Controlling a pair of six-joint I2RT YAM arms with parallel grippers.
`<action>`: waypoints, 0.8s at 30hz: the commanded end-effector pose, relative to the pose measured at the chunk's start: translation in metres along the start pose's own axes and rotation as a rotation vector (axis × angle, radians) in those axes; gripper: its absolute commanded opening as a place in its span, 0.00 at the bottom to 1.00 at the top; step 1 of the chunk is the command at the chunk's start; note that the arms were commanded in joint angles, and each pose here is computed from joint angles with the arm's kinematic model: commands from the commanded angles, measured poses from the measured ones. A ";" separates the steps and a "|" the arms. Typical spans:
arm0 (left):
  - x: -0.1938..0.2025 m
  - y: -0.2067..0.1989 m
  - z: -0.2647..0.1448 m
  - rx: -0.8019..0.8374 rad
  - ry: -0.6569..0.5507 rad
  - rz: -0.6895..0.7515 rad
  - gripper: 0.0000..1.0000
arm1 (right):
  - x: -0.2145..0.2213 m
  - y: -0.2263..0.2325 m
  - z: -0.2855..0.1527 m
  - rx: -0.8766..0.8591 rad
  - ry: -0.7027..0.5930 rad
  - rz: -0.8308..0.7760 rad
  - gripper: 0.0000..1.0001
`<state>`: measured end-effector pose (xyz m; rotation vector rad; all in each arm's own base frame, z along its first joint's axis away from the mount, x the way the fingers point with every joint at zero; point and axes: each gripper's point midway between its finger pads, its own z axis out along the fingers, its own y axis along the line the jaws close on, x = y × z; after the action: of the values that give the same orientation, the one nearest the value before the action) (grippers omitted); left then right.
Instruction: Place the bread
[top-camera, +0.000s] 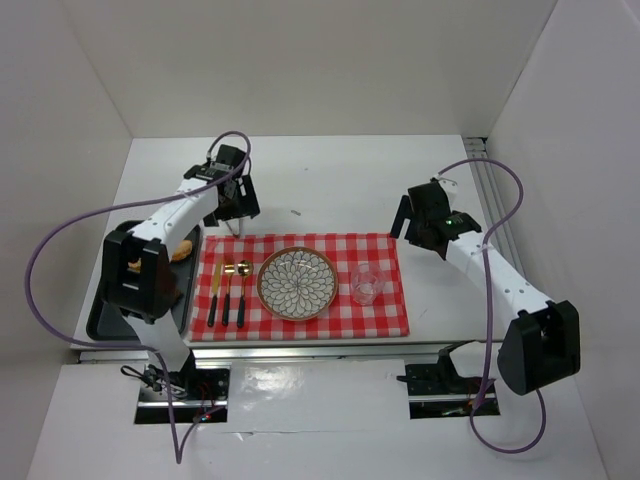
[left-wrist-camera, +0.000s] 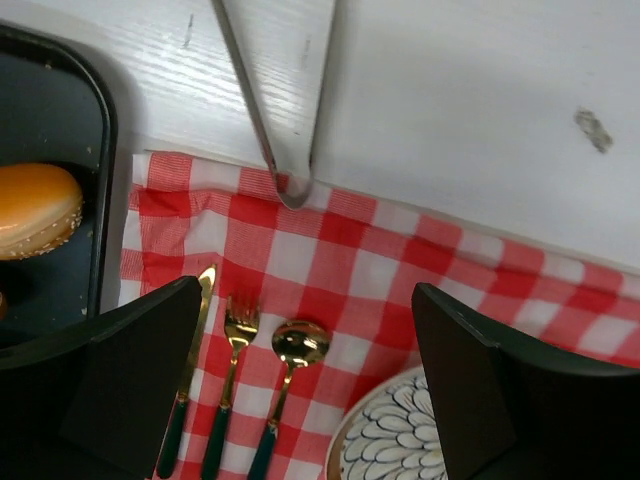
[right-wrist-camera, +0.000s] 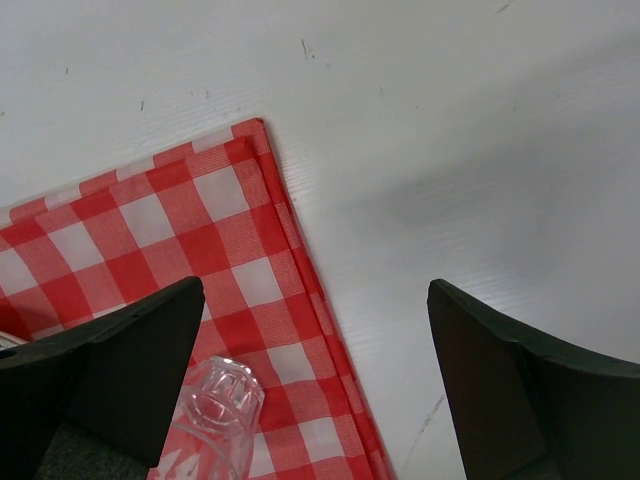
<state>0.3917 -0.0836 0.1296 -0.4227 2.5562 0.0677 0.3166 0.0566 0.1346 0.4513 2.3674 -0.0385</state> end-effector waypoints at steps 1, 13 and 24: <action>-0.011 0.011 0.019 -0.037 0.006 -0.085 1.00 | -0.011 0.004 -0.001 -0.024 -0.047 0.018 1.00; -0.025 0.013 0.095 -0.043 0.128 -0.177 1.00 | -0.008 0.002 -0.001 -0.019 -0.039 0.005 1.00; -0.040 0.035 0.135 -0.125 0.161 -0.213 1.00 | -0.010 0.001 -0.002 -0.021 -0.033 0.011 1.00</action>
<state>0.4715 -0.0316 0.0334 -0.7266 2.6733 0.0915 0.3164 0.0573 0.1335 0.4382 2.3729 -0.0275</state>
